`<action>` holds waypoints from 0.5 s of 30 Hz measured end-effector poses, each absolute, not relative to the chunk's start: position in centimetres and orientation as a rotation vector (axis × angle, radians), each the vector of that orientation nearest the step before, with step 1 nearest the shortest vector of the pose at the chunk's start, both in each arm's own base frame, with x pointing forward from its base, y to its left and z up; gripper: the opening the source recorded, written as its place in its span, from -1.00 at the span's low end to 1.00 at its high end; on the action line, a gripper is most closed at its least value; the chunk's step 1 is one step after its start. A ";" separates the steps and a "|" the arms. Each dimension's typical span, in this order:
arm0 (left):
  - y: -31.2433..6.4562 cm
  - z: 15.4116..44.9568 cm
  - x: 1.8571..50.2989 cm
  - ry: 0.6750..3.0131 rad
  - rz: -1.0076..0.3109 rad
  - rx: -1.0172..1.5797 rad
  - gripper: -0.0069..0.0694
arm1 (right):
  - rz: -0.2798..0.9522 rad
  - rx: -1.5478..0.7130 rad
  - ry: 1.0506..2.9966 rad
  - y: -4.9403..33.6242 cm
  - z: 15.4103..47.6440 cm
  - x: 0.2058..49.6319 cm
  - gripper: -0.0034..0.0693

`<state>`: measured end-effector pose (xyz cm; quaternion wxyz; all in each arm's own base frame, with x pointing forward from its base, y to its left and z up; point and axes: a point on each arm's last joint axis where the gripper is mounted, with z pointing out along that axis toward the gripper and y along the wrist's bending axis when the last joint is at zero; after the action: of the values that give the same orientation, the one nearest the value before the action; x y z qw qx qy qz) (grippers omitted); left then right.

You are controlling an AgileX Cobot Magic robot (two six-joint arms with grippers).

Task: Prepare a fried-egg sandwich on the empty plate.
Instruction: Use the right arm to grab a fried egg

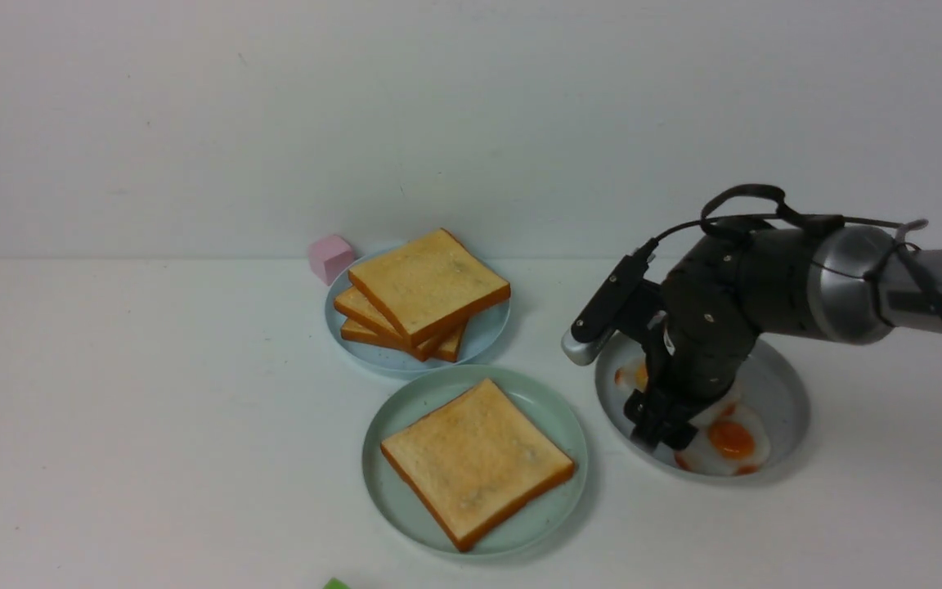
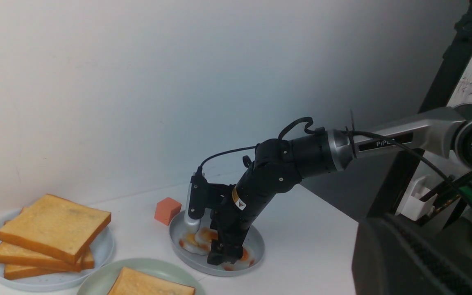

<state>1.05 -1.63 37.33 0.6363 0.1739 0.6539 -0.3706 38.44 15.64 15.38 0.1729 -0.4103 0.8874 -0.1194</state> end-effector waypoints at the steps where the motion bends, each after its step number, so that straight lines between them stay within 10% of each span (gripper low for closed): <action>1: -1.6 37.3 1.0 1.494 -0.847 0.397 -0.85 | -0.340 -1.166 2.517 15.7 15.4 38.5 0.79; 15: -1.6 37.3 1.1 1.495 -0.847 0.397 -0.85 | -0.392 -1.304 2.473 15.4 16.2 38.2 -0.07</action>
<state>1.06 -1.65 37.30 0.6358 0.1738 0.6543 -0.3708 38.23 15.44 16.19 0.1585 -0.4559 0.8650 -0.1371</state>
